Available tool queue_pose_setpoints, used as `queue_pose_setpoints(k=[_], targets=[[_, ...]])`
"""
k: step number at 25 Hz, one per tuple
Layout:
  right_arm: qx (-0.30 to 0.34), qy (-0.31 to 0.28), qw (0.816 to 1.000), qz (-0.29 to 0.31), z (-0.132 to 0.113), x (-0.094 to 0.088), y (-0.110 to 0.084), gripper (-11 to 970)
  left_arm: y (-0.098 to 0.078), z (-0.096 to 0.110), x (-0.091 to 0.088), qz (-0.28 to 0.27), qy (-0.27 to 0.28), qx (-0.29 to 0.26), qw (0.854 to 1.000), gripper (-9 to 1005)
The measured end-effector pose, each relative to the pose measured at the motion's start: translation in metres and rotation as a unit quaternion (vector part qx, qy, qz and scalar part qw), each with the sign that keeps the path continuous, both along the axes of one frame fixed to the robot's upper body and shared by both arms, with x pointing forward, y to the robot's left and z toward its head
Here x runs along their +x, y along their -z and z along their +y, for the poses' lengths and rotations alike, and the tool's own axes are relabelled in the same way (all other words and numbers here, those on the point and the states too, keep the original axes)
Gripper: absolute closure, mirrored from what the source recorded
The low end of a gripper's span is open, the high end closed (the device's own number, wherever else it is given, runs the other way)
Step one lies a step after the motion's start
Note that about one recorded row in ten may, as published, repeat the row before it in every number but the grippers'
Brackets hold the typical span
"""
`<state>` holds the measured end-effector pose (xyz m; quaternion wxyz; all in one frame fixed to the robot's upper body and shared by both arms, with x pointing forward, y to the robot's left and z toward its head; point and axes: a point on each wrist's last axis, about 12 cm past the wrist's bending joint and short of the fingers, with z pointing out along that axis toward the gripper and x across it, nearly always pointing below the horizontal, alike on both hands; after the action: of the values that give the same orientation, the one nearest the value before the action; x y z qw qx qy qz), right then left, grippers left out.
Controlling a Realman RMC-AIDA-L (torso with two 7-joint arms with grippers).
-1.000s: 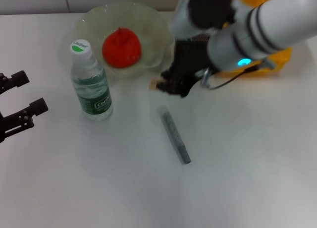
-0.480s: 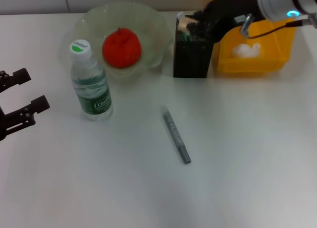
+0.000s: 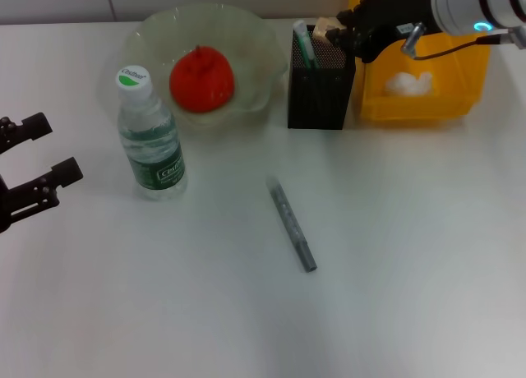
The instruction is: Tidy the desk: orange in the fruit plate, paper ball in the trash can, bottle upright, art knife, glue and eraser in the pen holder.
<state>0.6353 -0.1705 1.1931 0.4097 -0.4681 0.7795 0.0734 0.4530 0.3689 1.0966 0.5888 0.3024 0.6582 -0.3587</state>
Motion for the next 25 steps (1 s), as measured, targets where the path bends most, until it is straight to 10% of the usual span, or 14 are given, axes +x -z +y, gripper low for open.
queue_pose_setpoints(k=[9, 15, 25], targets=[[-0.001, 0.009, 1.000, 0.002, 0.002, 0.008, 0.008, 699, -0.001, 0.001, 0.000, 0.001, 0.000, 0.000, 1.000, 199], [0.005, 0.008, 1.000, 0.011, 0.001, 0.003, -0.001, 462, -0.001, 0.001, 0.000, 0.001, 0.000, 0.001, 1.000, 199], [0.005, 0.052, 0.984, 0.172, 0.016, -0.033, -0.032, 259, -0.006, 0.007, 0.002, -0.006, 0.003, 0.012, 1.000, 199]])
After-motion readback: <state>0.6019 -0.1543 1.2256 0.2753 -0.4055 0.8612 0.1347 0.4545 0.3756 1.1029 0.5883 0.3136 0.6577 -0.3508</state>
